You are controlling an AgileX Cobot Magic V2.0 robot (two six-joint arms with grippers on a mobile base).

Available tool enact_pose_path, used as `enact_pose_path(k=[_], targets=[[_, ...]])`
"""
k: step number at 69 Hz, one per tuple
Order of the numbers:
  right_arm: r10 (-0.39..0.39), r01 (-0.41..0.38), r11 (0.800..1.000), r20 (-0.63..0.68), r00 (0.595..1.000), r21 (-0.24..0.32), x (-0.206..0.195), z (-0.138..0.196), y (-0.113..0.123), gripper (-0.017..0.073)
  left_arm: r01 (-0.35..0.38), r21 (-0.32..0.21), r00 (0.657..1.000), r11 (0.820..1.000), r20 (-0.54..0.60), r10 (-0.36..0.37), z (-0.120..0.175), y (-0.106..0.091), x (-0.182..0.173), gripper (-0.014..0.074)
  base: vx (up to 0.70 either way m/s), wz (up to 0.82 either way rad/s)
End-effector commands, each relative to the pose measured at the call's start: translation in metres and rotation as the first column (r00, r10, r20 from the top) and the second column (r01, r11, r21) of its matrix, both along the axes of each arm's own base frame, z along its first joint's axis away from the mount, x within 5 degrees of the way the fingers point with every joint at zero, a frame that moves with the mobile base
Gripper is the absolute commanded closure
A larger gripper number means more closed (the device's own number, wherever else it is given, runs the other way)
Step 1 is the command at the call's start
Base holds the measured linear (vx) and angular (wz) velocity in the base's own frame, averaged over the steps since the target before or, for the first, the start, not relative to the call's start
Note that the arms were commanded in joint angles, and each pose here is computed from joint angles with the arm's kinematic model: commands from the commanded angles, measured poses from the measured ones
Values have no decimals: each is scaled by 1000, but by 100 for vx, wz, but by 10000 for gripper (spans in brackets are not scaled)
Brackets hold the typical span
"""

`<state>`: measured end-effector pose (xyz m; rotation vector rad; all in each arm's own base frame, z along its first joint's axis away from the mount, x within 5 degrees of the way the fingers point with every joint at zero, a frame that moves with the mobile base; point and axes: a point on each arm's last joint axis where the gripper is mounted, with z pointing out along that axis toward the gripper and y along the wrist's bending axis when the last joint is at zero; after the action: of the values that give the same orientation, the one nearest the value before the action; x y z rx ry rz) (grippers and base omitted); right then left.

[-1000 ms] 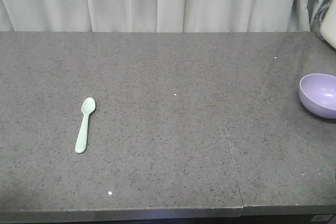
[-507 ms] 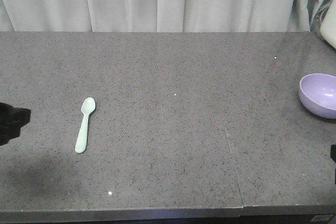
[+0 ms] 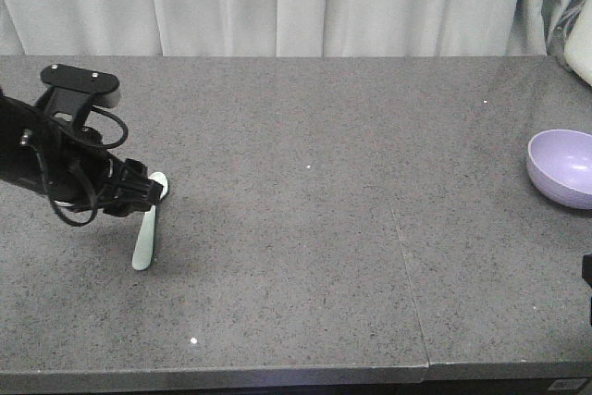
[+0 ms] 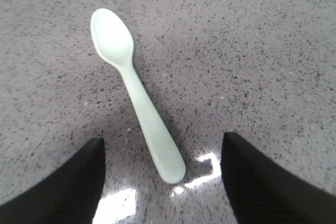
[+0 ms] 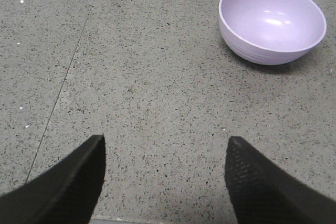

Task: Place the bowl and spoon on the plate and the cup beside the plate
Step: 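Lower the left gripper onto the pale green spoon handle and close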

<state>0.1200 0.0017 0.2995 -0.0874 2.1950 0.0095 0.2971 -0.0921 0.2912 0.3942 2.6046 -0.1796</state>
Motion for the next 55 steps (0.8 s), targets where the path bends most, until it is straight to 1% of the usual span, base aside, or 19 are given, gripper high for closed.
enact_pose_path(k=[1, 4, 11, 14, 22, 34, 41, 49, 55], targets=[[-6, 7, 1000, 89, 996, -6, 4, 15, -1, 75, -19, -27, 998, 999, 53, 21, 11, -8, 13, 155, 0, 0], [-6, 7, 1000, 88, 996, -6, 4, 15, -1, 75, -26, -6, 999, 1000, 40, 26, 5, -10, 20, 155, 0, 0], [-6, 7, 1000, 88, 996, -3, 4, 15, -1, 75, -60, -2, 998, 998, -1, 60, -2, -13, 32, 155, 0, 0], [-6, 7, 1000, 88, 996, -3, 4, 15, -1, 75, -67, 11, 998, 998, -20, 67, -7, -13, 37, 155, 0, 0], [-6, 7, 1000, 88, 996, -3, 4, 15, -1, 75, -87, 11, 995, 996, -37, 87, -15, -17, 50, 155, 0, 0], [-6, 7, 1000, 88, 996, -3, 4, 15, -1, 75, -86, 23, 994, 996, -62, 88, -24, -22, 67, 169, 0, 0], [-6, 7, 1000, 86, 996, -3, 5, 14, -1, 75, -93, 51, 992, 994, -76, 97, -30, -23, 75, 195, 0, 0], [-6, 7, 1000, 85, 996, -3, 5, 14, -1, 75, -103, 110, 989, 989, -92, 114, -34, -20, 80, 216, 0, 0], [-6, 7, 1000, 85, 996, -3, 5, 14, -1, 75, -107, 119, 987, 987, -102, 120, -36, -20, 82, 216, 0, 0]])
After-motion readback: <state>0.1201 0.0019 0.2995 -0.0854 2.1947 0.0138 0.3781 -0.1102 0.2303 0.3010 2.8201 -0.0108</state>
